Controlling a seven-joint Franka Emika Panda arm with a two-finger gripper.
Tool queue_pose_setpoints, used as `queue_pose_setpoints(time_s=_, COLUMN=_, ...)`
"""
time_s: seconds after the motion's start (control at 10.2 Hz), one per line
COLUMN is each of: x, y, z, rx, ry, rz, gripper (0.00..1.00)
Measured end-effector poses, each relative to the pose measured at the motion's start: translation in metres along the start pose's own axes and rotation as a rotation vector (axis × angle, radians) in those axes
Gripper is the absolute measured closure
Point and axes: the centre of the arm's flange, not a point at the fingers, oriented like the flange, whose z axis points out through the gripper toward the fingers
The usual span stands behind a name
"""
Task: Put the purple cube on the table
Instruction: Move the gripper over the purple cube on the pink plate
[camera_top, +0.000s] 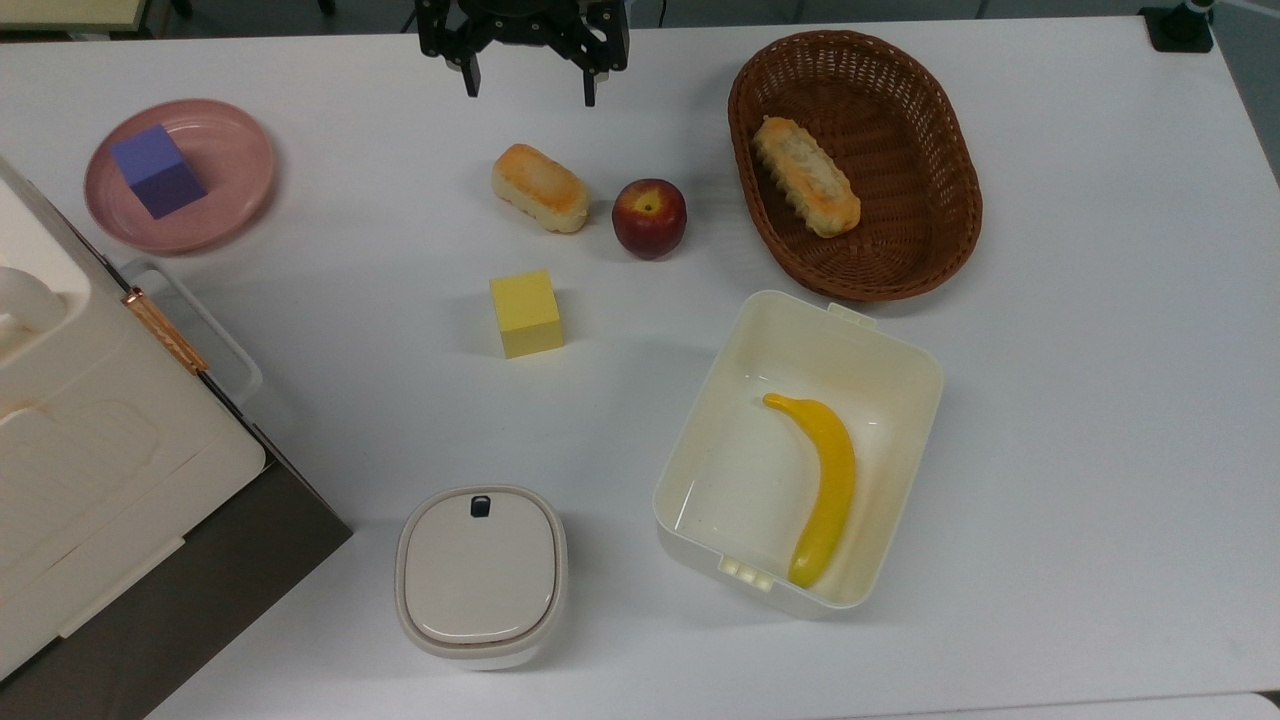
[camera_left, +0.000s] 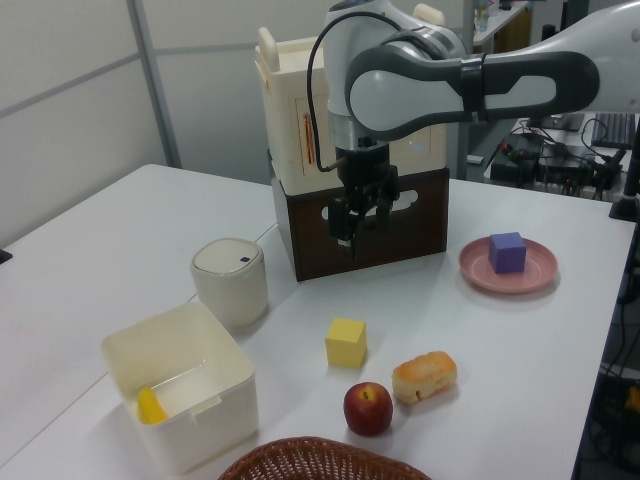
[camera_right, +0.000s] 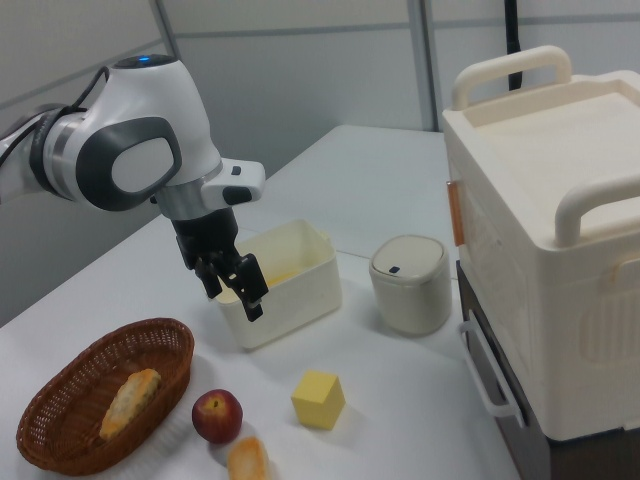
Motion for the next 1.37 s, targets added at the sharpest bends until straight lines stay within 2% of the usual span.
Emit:
queue_pose_setpoints(time_s=0.29, x=0.000, y=0.002, z=0.000, rx=0.000, ry=0.000, rz=0.002, gripper=0.00)
queue_pose_setpoints(time_s=0.59, x=0.003, y=0.043, z=0.000, rx=-0.001, ry=-0.001, rz=-0.011, gripper=0.00)
queue_pose_setpoints(time_s=0.88, x=-0.001, y=0.122, z=0.003, rx=0.000, ry=-0.007, rz=-0.109, gripper=0.00)
queue_pose_setpoints(time_s=1.17, x=-0.020, y=0.206, z=0.031, rx=0.017, ry=-0.057, rz=-0.211, gripper=0.00)
queue_pose_setpoints(time_s=1.37, x=-0.033, y=0.262, z=0.063, rx=-0.024, ry=-0.062, rz=-0.295, gripper=0.00)
